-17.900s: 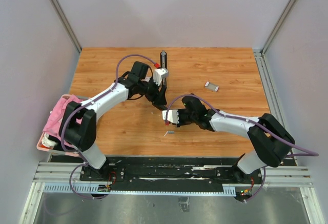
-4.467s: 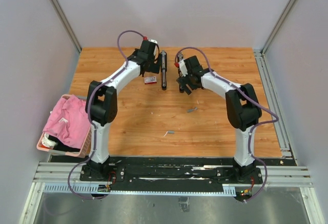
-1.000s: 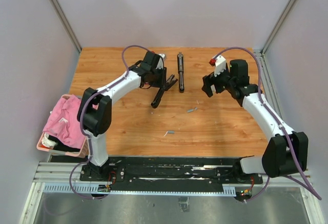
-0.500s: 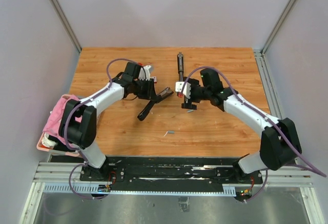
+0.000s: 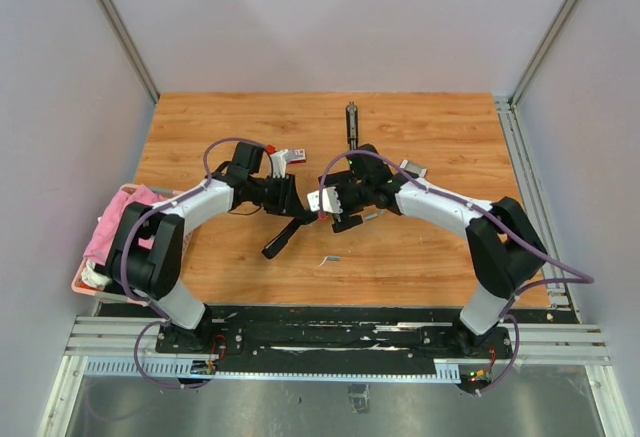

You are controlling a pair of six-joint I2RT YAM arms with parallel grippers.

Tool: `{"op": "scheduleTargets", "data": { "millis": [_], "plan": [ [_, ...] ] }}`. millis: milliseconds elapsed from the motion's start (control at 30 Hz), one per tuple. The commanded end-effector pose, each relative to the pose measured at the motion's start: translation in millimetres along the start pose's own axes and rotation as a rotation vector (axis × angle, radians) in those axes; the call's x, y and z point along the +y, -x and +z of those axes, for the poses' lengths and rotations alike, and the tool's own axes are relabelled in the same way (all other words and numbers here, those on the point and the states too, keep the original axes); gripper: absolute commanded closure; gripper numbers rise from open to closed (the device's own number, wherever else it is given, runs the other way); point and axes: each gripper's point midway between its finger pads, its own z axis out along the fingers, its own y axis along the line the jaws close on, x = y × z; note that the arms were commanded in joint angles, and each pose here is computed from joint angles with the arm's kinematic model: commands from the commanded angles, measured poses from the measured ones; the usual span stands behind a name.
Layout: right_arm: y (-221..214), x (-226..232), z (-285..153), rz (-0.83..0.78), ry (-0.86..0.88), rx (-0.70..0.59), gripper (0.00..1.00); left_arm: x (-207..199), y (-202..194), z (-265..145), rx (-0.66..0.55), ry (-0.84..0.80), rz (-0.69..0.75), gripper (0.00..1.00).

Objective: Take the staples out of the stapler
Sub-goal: Pick up the stapler from the center of the board, then unload the staple at the center of the board.

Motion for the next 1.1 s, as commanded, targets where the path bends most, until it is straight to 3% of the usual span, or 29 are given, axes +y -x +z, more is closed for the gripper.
{"op": "scheduleTargets", "data": {
  "millis": [0, 433, 533, 667, 733, 933, 1067],
  "plan": [
    [6, -1, 15, -0.068, 0.052, 0.015, 0.14, -11, 13, -6, -0.047, -0.106, 0.015, 1.0],
    [1, -1, 50, -0.013, 0.078, 0.052, 0.18, -2, 5, -7, -0.034, -0.143, -0.03, 1.0],
    [-2, -2, 56, 0.016, 0.076, 0.07, 0.33, 0, 2, -8, -0.025, -0.152, -0.041, 1.0],
    [-3, -4, 58, 0.057, 0.092, 0.082, 0.76, 3, 1, -9, -0.019, -0.154, -0.061, 1.0],
    [2, -2, 57, 0.073, 0.113, 0.071, 0.85, 5, -1, -9, -0.011, -0.15, -0.065, 1.0],
    [18, -3, 45, 0.101, 0.118, 0.032, 0.85, 18, -9, -10, 0.038, -0.137, -0.091, 0.98],
    [27, 2, 36, 0.122, 0.146, 0.026, 0.85, 25, -8, -15, 0.049, -0.132, -0.106, 0.77]
  ]
}}
